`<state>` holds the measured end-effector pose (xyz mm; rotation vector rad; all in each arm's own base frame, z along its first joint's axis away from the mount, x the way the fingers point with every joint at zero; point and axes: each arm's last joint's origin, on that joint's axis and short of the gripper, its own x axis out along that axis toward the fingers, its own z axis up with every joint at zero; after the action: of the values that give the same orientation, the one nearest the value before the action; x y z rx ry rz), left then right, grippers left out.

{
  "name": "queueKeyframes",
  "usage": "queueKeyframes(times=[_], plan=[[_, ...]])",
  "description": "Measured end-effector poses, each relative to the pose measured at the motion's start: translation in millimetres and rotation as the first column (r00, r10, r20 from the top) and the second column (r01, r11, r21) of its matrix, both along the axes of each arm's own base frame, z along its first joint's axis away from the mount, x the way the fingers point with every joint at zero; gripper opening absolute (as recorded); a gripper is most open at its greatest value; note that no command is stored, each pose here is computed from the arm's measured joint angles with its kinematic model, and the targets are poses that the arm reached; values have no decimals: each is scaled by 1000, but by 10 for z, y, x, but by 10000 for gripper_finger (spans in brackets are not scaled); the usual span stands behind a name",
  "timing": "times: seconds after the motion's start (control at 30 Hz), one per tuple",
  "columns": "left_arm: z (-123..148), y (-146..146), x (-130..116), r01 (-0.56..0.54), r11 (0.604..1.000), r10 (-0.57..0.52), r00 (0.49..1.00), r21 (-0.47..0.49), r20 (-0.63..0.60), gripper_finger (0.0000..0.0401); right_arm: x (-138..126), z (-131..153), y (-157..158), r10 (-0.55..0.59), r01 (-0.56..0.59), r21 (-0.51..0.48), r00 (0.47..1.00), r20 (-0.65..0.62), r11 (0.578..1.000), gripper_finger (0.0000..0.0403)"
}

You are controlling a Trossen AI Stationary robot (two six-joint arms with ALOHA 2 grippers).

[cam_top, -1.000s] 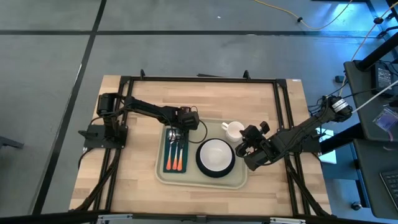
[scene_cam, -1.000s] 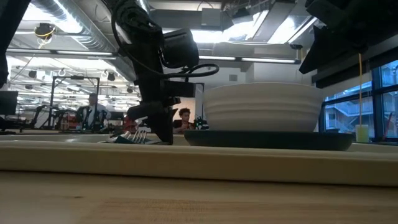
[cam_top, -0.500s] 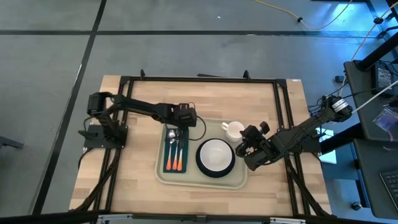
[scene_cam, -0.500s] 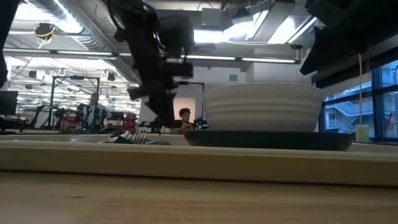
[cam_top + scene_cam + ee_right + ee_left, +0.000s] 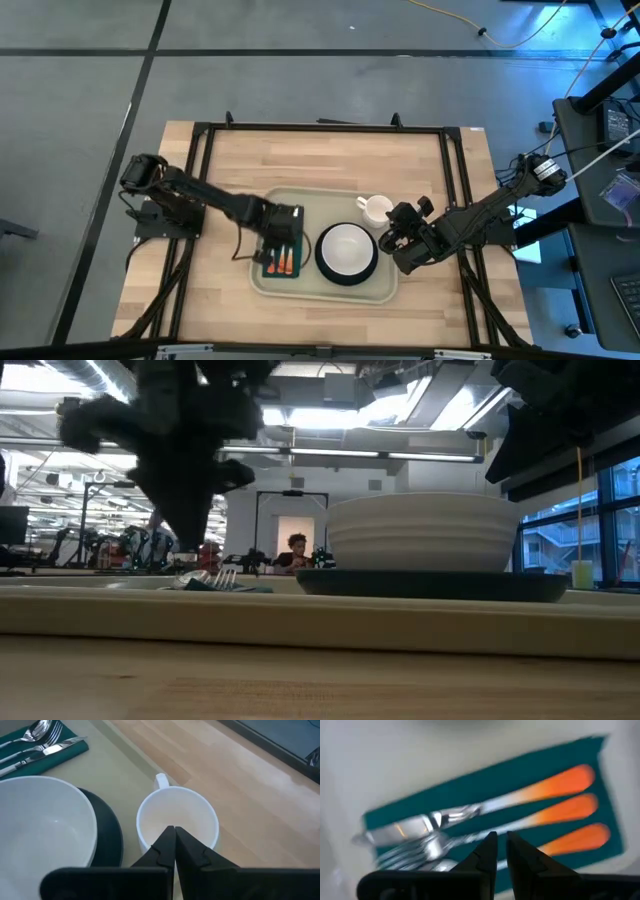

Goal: Set up tray
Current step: Put the orange knife on the green napkin

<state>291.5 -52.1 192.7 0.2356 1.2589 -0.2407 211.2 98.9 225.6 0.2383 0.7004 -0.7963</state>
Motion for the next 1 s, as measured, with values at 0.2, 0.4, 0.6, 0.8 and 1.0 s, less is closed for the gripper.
queueKeyframes(times=[0.2, 0.4, 0.6, 0.8, 1.0], plan=[[33, -318, 50, 22, 998, -16, 993, -50, 121, 38, 0, 1, -1, -1, 1, -4, 1000, 2, 1000, 11], [17, -461, 37, -62, 992, 75, 990, -108, 120, 73, 2, 0, 1, 0, 0, 2, 1000, 2, 1000, 11], [-153, -631, 54, -83, 995, 88, 990, -48, 112, 115, 8, 2, 5, 0, 0, 6, 1000, 9, 1000, 11], [-281, -671, 98, -121, 992, 124, 987, -40, 100, 127, 13, 1, 10, 2, -2, 20, 1000, 10, 1000, 11], [-310, -670, 101, -146, 988, 149, 985, -42, 88, 127, 17, -1, 16, 5, -5, 36, 1000, 9, 999, 11]])
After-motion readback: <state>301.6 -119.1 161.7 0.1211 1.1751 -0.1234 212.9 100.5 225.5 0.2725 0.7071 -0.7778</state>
